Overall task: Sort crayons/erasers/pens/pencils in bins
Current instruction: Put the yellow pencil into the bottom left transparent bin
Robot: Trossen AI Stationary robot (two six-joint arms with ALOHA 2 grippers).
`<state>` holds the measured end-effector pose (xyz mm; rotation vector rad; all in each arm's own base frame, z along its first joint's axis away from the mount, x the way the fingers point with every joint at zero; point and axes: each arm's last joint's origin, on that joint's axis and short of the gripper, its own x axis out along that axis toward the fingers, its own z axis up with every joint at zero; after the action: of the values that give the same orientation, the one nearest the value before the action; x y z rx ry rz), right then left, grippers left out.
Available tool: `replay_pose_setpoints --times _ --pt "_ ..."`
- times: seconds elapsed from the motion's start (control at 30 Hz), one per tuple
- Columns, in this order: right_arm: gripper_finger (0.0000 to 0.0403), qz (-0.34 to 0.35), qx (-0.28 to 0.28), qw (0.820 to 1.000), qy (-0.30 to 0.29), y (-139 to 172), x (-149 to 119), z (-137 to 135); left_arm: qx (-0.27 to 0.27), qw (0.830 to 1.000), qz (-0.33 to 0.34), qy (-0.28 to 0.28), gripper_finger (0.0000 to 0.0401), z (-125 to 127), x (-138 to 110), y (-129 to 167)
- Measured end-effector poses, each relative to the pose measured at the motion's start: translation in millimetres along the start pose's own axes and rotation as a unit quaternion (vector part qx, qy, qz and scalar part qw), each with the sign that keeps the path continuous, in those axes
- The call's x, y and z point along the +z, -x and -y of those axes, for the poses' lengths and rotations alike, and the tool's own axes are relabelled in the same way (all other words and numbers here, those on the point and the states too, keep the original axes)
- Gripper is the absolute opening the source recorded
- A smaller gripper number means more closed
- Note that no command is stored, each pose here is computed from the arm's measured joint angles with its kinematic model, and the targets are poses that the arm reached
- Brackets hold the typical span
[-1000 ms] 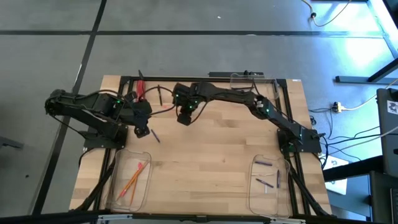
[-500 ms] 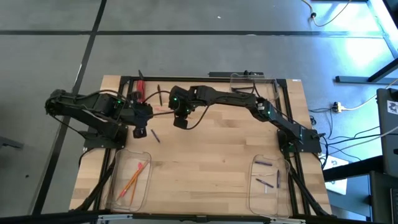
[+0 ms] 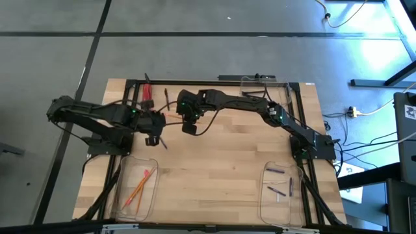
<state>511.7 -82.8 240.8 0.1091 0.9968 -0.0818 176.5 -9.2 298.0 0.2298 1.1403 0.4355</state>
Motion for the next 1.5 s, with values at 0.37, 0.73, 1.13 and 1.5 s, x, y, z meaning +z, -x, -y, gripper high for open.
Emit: replay_pose_setpoints --times 0.37,0.73,1.13,1.5 --pt "0.0026 0.0 0.001 1.0 0.002 0 0 0 0.034 0.998 -0.015 -0.05 0.0126 -3 -8 -38" --pt "0.0026 0.0 0.001 1.0 0.0 0 0 0 0.043 0.997 -0.033 -0.051 0.0126 -22 -12 -62" --pt "0.0031 0.001 0.001 1.0 0.0 0 0 0 0.035 0.997 -0.012 -0.074 0.0125 -29 -9 -72" --pt "0.0032 0.002 0.0 1.0 0.0 0 0 0 0.02 0.996 -0.012 -0.081 0.0053 -29 -10 -73"
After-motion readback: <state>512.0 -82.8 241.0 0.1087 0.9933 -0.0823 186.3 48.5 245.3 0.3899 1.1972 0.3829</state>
